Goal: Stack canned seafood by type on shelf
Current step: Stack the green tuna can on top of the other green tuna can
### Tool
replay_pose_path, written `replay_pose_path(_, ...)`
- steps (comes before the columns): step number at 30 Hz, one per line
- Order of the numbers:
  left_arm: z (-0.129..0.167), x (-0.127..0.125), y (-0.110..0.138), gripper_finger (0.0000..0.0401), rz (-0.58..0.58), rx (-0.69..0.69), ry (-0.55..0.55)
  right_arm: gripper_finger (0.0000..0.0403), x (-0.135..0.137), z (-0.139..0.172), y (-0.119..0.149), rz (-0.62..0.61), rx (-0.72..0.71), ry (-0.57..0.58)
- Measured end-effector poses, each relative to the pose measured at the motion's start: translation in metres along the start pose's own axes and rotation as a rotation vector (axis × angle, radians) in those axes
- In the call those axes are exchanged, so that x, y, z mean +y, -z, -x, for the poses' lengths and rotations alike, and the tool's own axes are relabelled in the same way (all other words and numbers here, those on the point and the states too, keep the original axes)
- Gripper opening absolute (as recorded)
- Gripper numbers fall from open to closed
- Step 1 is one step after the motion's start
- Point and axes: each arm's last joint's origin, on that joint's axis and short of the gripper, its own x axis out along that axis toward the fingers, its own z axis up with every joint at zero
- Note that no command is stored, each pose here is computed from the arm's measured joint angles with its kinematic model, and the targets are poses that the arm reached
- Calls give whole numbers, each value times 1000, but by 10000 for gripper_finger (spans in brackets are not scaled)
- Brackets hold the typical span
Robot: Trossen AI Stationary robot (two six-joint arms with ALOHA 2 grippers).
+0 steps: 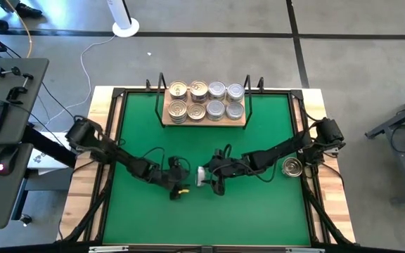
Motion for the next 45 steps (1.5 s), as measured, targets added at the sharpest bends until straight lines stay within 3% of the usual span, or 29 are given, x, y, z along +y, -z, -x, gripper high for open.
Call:
replay_pose_path(10, 28, -29, 3, 255, -130, -170, -193, 291, 0, 1, -4, 41, -11, 15)
replay_pose_path(13, 29, -31, 1, 255, -96, -201, -185, 291, 4, 11, -10, 191, -3, 7)
replay_pose_path(20, 21, -22, -14, 254, -90, -225, -56, 291, 15, 27, -46, 760, 167, -55)
replay_pose_path(24, 16, -11, -23, 254, -102, -238, -24, 291, 9, 17, -56, 917, 229, -121)
replay_pose_path(30, 10, 0, -29, 254, -116, -238, 26, 291, 4, -2, -64, 1066, 267, -173)
replay_pose_path(37, 6, 12, -33, 254, -129, -233, 6, 291, 2, -18, -59, 1204, 370, -242)
replay_pose_path(45, 3, 18, -35, 254, -124, -227, 20, 273, 7, -34, -43, 1246, 400, -281)
